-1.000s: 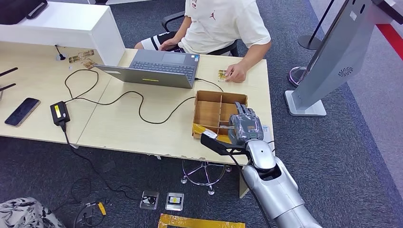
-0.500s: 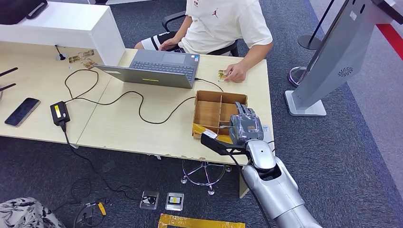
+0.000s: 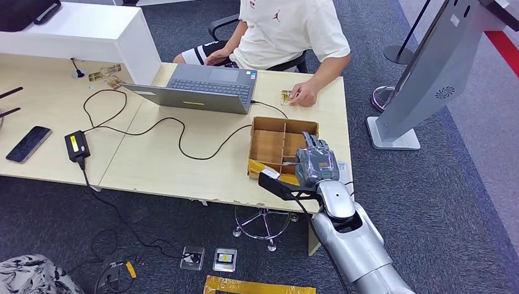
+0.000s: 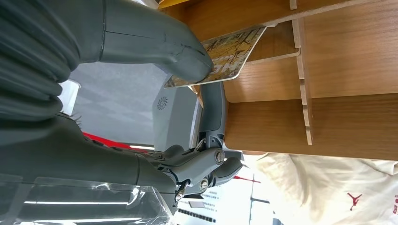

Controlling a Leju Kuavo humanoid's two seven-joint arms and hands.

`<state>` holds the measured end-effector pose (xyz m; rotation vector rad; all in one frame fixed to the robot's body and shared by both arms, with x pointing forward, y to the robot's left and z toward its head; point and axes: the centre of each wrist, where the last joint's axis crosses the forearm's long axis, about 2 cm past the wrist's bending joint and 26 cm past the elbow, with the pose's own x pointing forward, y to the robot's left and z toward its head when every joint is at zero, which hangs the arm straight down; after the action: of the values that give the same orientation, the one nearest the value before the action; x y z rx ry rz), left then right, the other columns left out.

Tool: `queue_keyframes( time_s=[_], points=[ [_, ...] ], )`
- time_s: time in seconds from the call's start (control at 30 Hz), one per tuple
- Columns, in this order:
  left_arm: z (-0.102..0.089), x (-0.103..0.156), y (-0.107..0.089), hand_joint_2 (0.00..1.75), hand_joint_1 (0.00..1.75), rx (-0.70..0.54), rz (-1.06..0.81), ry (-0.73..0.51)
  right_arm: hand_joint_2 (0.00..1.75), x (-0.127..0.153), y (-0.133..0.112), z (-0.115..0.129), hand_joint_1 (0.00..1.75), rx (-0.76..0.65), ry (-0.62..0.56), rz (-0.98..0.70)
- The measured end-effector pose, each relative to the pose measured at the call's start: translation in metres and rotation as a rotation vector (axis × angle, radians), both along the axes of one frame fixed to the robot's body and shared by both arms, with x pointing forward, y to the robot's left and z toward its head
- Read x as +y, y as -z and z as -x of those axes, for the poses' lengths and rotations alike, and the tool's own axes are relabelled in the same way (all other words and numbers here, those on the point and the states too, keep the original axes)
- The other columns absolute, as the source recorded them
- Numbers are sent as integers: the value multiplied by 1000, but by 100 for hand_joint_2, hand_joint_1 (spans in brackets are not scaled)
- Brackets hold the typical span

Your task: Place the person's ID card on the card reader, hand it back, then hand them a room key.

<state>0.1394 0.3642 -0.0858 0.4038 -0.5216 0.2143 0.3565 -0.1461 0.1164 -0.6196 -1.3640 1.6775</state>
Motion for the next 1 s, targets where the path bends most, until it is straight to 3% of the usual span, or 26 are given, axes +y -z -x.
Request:
queue_keyframes(
  time_s=[0.2, 0.33, 0.5, 0.77, 1.0],
  points=[
    [2, 0, 1, 175, 0, 4, -1, 0, 175, 0, -2, 0, 175, -31, 19, -8],
    [5, 0, 1, 175, 0, 5, -6, 0, 175, -2, -19, -5, 175, -97, 49, -34],
    [9, 0, 2, 175, 0, 6, -14, 0, 175, -9, -67, -15, 175, -277, 78, -132],
    [9, 0, 3, 175, 0, 5, -29, -6, 175, -31, -165, -22, 175, -625, 76, -317],
    [8, -3, 3, 175, 0, 2, -27, -2, 175, -35, -219, -27, 175, -825, 31, -385]
  ],
)
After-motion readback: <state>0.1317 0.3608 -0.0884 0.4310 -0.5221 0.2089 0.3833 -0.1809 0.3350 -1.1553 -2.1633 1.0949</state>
